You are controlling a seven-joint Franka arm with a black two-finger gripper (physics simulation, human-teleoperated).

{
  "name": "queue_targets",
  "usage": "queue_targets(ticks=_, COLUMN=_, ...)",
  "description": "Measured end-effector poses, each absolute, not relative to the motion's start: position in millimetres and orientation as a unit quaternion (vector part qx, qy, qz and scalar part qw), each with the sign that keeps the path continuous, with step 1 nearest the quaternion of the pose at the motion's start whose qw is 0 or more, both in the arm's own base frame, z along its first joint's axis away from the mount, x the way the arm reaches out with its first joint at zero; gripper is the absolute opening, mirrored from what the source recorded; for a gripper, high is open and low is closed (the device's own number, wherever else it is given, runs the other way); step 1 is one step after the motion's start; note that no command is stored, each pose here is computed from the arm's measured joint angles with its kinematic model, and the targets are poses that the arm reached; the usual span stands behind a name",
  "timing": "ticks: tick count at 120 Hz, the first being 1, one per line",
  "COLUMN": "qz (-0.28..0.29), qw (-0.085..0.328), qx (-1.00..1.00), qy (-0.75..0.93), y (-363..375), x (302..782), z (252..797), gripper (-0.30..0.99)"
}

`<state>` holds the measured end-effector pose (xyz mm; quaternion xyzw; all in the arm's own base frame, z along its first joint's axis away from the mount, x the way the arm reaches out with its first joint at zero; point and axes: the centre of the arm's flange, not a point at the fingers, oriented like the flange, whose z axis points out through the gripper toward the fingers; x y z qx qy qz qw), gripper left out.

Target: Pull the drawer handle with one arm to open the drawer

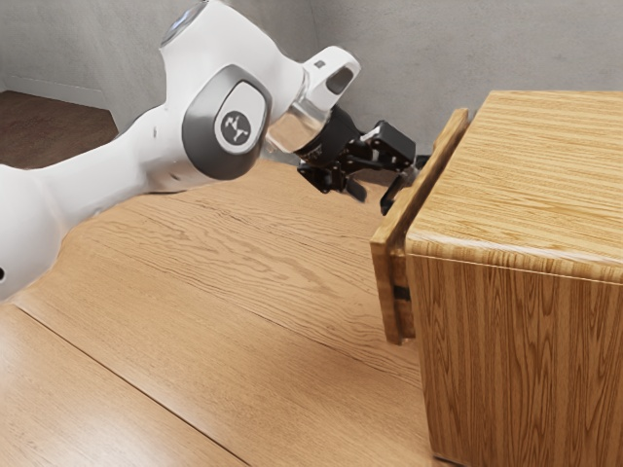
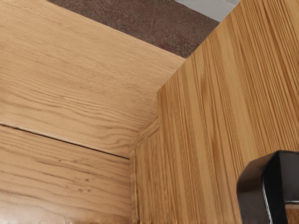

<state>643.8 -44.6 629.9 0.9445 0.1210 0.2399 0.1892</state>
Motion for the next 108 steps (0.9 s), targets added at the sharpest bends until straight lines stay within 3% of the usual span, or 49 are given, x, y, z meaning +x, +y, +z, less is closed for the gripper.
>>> queue_targets(ticks=108, qz=0.252, qw=0.194, qx=0.913, qy=0.255, y=117, x=569, z=635, gripper=0.69)
